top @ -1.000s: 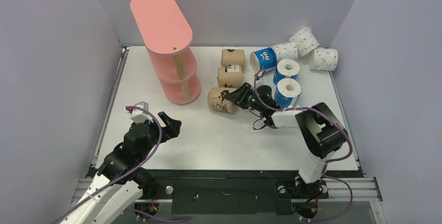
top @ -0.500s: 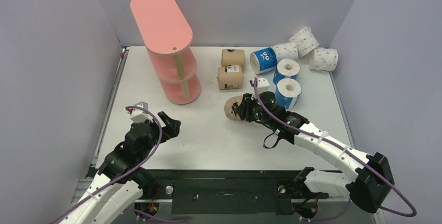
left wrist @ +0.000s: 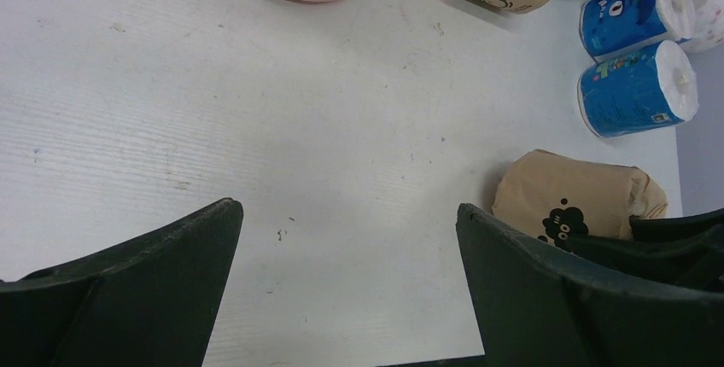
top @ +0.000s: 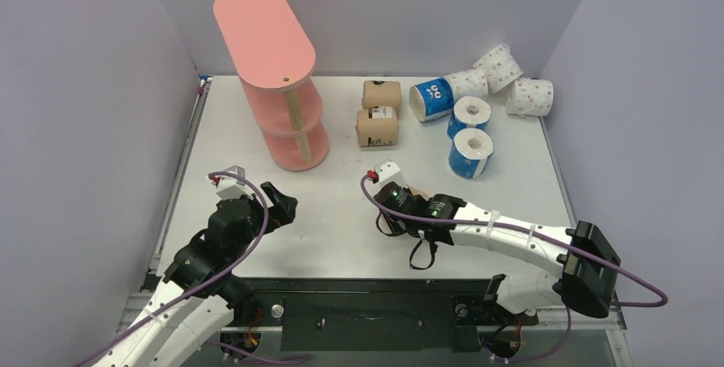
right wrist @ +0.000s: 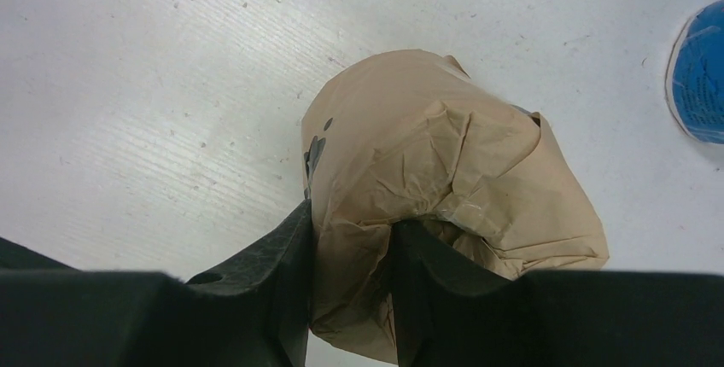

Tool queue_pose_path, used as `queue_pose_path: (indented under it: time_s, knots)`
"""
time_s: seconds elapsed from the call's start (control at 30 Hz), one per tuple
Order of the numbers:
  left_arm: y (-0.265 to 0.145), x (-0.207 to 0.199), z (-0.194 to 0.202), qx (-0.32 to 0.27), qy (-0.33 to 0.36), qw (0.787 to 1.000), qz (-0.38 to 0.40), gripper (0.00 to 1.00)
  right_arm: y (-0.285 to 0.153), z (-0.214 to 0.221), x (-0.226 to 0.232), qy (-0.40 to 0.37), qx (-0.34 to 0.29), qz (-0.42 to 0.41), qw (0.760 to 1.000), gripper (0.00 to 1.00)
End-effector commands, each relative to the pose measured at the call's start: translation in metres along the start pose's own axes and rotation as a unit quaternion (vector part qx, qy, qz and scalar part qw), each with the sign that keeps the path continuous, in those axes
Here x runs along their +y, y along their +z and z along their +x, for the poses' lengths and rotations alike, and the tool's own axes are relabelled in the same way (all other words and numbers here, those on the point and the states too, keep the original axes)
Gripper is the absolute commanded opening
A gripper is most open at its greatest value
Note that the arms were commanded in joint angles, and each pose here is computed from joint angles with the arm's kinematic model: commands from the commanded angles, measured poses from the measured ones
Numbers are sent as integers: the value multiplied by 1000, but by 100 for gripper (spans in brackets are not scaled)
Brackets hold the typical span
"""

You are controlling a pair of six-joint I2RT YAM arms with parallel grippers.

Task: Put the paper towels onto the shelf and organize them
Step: Adjust the paper towel at the center of the board.

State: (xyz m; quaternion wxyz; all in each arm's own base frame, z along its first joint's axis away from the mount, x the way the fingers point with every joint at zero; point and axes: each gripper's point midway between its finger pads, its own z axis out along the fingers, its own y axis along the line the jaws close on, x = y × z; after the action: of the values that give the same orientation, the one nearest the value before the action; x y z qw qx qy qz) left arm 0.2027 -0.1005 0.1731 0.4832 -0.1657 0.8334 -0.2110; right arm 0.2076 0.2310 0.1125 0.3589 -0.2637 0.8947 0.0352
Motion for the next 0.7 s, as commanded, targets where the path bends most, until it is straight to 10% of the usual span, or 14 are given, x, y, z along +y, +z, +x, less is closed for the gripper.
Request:
queue_pose_path:
  time_s: [0.0, 0.67]
  knots:
    - [-4, -11, -12, -14, -12, 1000, 15, 96, -2, -26, -7, -13, -26, 38, 999, 28]
    - [-12, -7, -22, -28, -5, 1000, 4, 96, -51, -52, -21, 63, -89, 19, 994, 77]
